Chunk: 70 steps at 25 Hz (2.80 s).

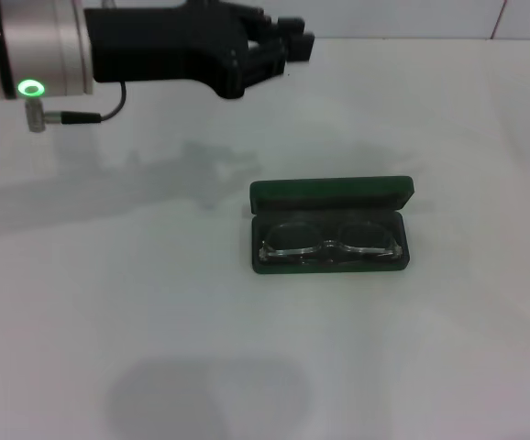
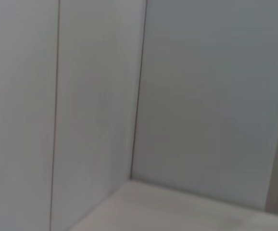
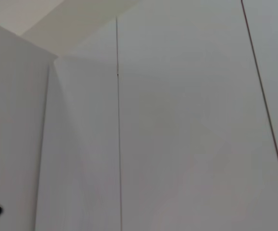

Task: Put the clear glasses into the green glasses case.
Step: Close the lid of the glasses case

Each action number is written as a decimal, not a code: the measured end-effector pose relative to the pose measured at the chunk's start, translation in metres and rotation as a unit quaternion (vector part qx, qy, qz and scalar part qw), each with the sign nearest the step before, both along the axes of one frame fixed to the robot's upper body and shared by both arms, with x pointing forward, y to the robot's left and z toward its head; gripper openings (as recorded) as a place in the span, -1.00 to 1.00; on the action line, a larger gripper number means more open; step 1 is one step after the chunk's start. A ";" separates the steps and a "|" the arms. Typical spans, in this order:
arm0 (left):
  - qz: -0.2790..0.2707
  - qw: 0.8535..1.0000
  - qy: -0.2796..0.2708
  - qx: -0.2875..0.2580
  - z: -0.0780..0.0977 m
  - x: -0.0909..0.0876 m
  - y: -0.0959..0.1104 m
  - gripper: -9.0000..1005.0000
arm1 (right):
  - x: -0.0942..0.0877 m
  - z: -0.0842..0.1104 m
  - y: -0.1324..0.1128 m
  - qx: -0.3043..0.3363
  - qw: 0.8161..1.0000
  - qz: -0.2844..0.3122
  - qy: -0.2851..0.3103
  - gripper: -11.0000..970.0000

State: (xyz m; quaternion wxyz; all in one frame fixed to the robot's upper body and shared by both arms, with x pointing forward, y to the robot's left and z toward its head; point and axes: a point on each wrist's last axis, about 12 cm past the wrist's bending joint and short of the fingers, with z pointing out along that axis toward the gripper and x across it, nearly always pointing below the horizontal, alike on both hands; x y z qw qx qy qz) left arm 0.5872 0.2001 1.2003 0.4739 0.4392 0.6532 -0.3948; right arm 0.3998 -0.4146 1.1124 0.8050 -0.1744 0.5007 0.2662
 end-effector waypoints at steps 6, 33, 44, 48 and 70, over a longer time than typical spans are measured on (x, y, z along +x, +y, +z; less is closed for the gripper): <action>-0.025 0.998 0.014 0.060 -0.027 0.007 -0.017 -0.69 | 0.004 -0.004 0.005 0.004 1.000 0.007 0.012 -0.96; -0.025 0.988 0.033 0.151 -0.087 0.022 -0.063 -0.64 | 0.014 -0.011 0.013 -0.002 0.999 0.015 0.032 -0.97; -0.028 0.989 0.028 0.145 -0.090 0.023 -0.067 -0.66 | 0.017 -0.012 0.014 -0.005 0.999 0.015 0.036 -0.97; -0.023 0.990 0.030 0.135 -0.088 0.024 -0.067 -0.67 | 0.017 -0.012 0.013 -0.005 0.999 0.013 0.036 -0.97; -0.024 0.990 0.038 0.130 -0.091 0.021 -0.066 -0.86 | 0.021 -0.012 0.014 -0.006 0.999 0.012 0.038 -0.96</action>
